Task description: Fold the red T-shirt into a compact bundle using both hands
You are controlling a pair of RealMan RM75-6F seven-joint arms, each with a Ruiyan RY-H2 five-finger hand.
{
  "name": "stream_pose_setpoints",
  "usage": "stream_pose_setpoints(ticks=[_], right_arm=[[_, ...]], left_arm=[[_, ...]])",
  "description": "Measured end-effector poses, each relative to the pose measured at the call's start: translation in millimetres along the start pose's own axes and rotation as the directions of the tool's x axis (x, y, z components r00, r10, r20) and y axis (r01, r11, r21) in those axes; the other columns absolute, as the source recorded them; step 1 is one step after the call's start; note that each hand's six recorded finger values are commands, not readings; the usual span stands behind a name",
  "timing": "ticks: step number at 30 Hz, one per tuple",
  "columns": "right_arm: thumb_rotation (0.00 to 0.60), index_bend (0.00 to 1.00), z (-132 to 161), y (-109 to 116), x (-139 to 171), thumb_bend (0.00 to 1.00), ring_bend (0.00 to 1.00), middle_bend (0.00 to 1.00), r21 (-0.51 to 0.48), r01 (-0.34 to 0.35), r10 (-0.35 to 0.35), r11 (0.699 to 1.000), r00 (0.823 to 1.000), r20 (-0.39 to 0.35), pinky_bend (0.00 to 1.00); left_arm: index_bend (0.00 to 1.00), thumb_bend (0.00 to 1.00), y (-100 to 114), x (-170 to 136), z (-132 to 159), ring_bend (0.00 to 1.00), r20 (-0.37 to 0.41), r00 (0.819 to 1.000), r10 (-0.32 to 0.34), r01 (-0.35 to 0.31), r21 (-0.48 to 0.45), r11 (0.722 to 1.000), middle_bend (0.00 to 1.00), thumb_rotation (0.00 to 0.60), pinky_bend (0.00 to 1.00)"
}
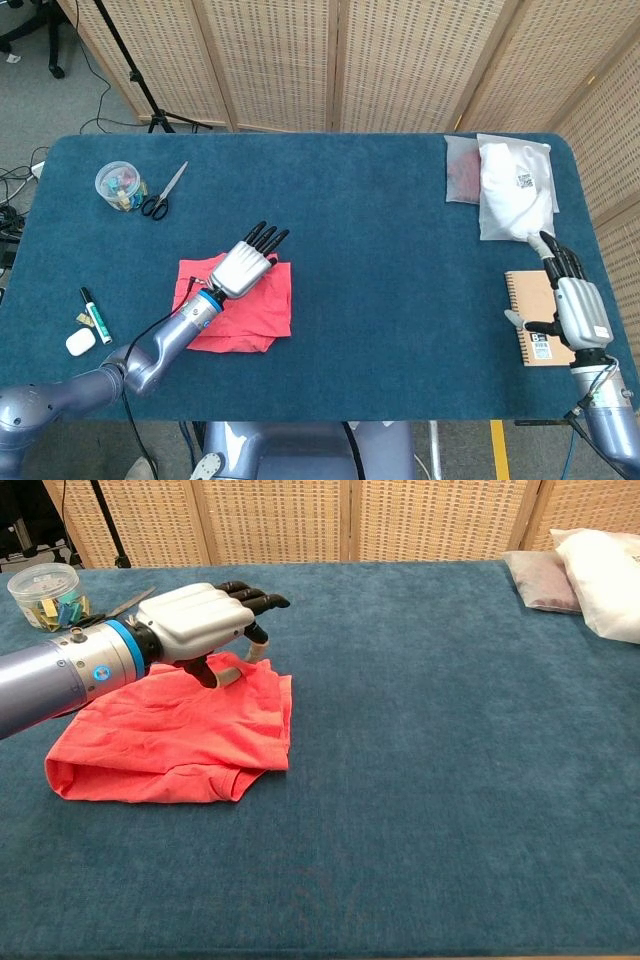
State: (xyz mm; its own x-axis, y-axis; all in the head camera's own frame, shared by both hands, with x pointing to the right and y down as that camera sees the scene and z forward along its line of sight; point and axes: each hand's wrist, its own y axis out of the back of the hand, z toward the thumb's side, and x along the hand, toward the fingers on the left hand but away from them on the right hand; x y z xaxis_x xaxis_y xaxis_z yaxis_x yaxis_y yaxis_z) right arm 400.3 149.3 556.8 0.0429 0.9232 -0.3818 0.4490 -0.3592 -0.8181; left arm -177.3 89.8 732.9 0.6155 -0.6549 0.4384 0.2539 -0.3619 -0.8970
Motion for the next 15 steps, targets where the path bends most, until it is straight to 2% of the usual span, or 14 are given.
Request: stream_pose_setpoints(ticks=[1, 2, 3, 5, 11, 15], right_arm=[[0.600, 0.00, 0, 0, 0, 0.00, 0.00, 0.00, 0.000, 0.000, 0.000, 1.000, 1.000, 0.000, 0.00], [0.600, 0.00, 0, 0, 0, 0.00, 0.00, 0.00, -0.001, 0.000, 0.000, 1.000, 1.000, 0.001, 0.00], [0.600, 0.00, 0, 0, 0, 0.00, 0.00, 0.00, -0.001, 0.000, 0.000, 1.000, 1.000, 0.001, 0.00], [0.600, 0.00, -1, 0, 0, 0.00, 0.00, 0.00, -0.001, -0.002, 0.002, 1.000, 1.000, 0.002, 0.00], [0.600, 0.00, -1, 0, 0, 0.00, 0.00, 0.00, -0.002, -0.002, 0.002, 1.000, 1.000, 0.002, 0.00], [0.600, 0.00, 0, 1, 0, 0.00, 0.00, 0.00, -0.004, -0.002, 0.002, 1.000, 1.000, -0.002, 0.00]], left_arm=[[0.46, 0.50, -1, 1, 1, 0.00, -0.003, 1.000, -0.001, 0.001, -0.001, 1.000, 0.00, 0.600, 0.00], [0.26, 0.47, -1, 2, 2, 0.00, -0.006, 1.000, -0.001, 0.001, -0.004, 1.000, 0.00, 0.600, 0.00], [0.11, 0.43, -1, 3, 3, 0.00, -0.008, 1.000, 0.000, 0.000, -0.010, 1.000, 0.00, 0.600, 0.00], [0.00, 0.36, -1, 4, 3, 0.00, -0.019, 1.000, 0.006, -0.007, -0.019, 1.000, 0.00, 0.600, 0.00], [0.00, 0.14, 7, 6, -3, 0.00, -0.082, 0.995, 0.049, -0.056, -0.080, 0.995, 0.00, 0.600, 0.00], [0.00, 0.08, 12, 5, -7, 0.00, -0.104, 0.993, 0.060, -0.074, -0.131, 0.989, 0.00, 0.600, 0.00]])
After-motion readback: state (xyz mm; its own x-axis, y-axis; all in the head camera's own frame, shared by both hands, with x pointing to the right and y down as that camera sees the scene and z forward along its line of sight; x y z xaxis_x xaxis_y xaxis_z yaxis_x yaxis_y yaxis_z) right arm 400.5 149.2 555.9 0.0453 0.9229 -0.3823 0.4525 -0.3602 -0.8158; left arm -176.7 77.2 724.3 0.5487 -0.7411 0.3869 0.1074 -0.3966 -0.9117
